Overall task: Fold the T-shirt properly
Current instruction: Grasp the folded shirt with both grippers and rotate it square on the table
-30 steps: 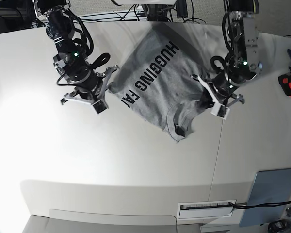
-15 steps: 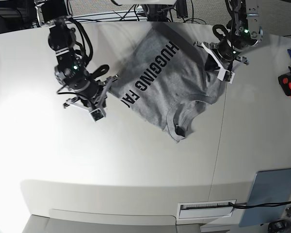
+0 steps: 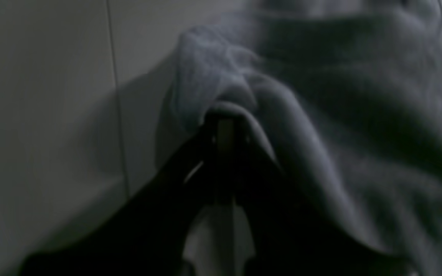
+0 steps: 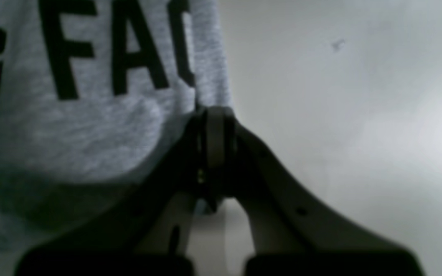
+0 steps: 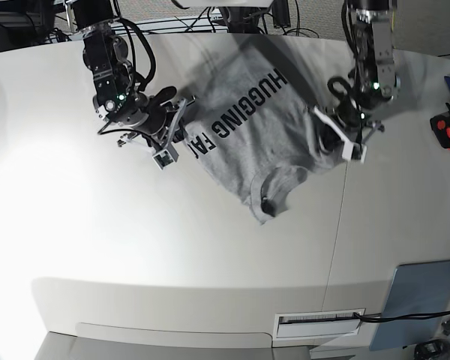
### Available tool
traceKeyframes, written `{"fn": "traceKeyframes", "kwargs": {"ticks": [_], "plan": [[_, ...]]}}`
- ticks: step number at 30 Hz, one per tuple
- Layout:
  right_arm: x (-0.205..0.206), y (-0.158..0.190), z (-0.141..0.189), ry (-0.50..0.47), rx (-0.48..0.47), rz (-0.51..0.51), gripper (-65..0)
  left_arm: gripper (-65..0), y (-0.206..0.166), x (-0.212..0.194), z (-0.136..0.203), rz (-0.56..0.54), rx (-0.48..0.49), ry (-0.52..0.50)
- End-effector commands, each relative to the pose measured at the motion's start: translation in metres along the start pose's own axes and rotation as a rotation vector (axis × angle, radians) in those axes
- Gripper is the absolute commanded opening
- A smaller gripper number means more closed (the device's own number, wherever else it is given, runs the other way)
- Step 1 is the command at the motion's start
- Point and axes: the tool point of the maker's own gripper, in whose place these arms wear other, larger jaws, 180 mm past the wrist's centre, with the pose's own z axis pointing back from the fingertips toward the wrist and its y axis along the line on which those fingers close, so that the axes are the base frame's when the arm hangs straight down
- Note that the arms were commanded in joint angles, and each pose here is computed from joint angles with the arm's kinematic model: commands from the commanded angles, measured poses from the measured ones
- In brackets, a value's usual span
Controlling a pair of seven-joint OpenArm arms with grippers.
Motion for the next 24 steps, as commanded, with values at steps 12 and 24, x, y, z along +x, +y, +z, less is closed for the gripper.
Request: {"fn": "traceKeyframes", "kwargs": {"ticks": [12, 24], "plan": [[-0.022, 0.034, 0.026, 0.014, 0.040, 0.046, -65.0, -64.8, -0.030, 0.038, -0.043, 0.061, -0.122, -0.033], [-0.037, 0.040, 0.046, 0.037, -0.025, 0.064, -65.0, -64.8, -0.051, 0.080, -0.060, -0.110, -0.091, -0.077]]}}
